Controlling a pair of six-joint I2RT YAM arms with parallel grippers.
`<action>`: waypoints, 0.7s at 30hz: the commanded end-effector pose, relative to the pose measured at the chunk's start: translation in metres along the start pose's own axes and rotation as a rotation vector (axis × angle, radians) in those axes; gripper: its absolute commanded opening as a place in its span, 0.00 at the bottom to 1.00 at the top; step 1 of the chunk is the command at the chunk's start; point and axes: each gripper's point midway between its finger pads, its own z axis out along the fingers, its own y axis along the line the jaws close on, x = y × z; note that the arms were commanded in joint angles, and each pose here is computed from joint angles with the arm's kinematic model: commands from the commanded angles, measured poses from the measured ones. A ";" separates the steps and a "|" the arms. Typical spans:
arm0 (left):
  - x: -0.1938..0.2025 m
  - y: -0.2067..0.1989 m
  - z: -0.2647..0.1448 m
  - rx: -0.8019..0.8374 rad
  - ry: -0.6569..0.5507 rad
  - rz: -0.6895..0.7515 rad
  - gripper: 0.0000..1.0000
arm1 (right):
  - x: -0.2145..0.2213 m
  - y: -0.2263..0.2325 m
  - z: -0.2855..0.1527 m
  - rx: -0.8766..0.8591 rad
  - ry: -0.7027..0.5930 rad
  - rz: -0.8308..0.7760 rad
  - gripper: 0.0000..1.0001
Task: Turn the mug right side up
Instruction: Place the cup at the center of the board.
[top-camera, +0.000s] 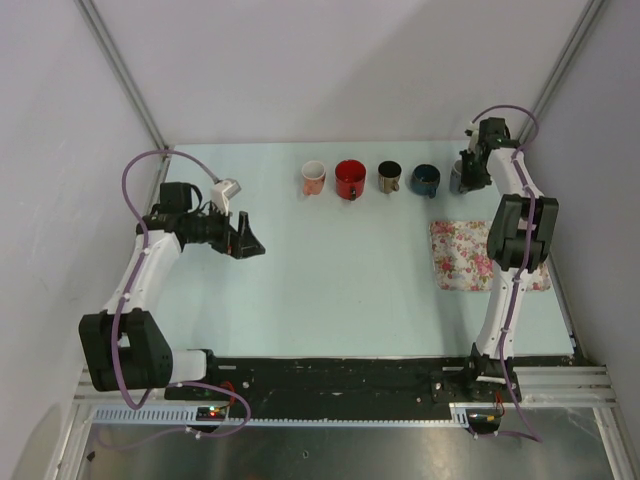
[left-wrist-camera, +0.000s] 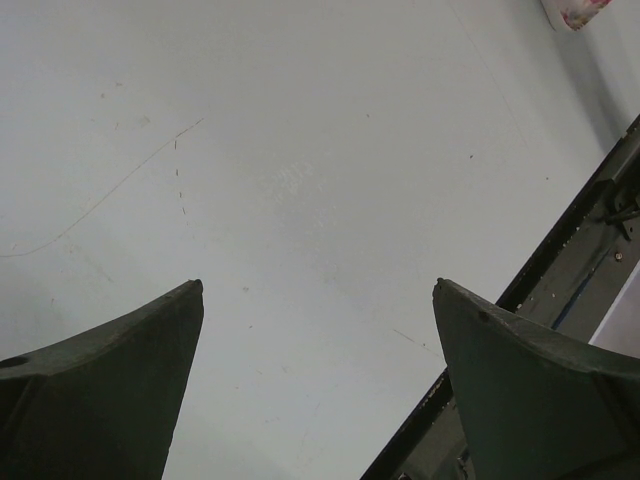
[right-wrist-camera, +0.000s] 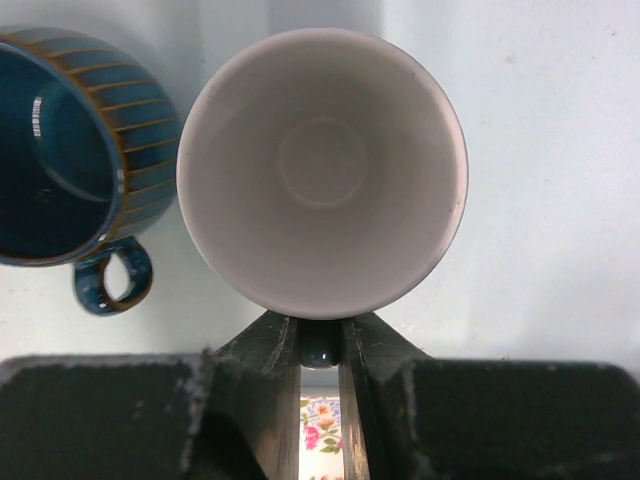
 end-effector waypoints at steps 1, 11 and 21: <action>-0.003 0.004 0.000 0.004 -0.015 0.034 1.00 | -0.026 -0.010 -0.002 0.039 -0.077 -0.008 0.00; -0.001 0.004 0.002 0.011 -0.009 0.025 1.00 | -0.018 -0.010 0.008 0.036 -0.053 -0.012 0.01; 0.000 0.004 0.002 0.012 -0.007 0.027 1.00 | -0.010 -0.004 0.017 0.032 -0.023 -0.025 0.16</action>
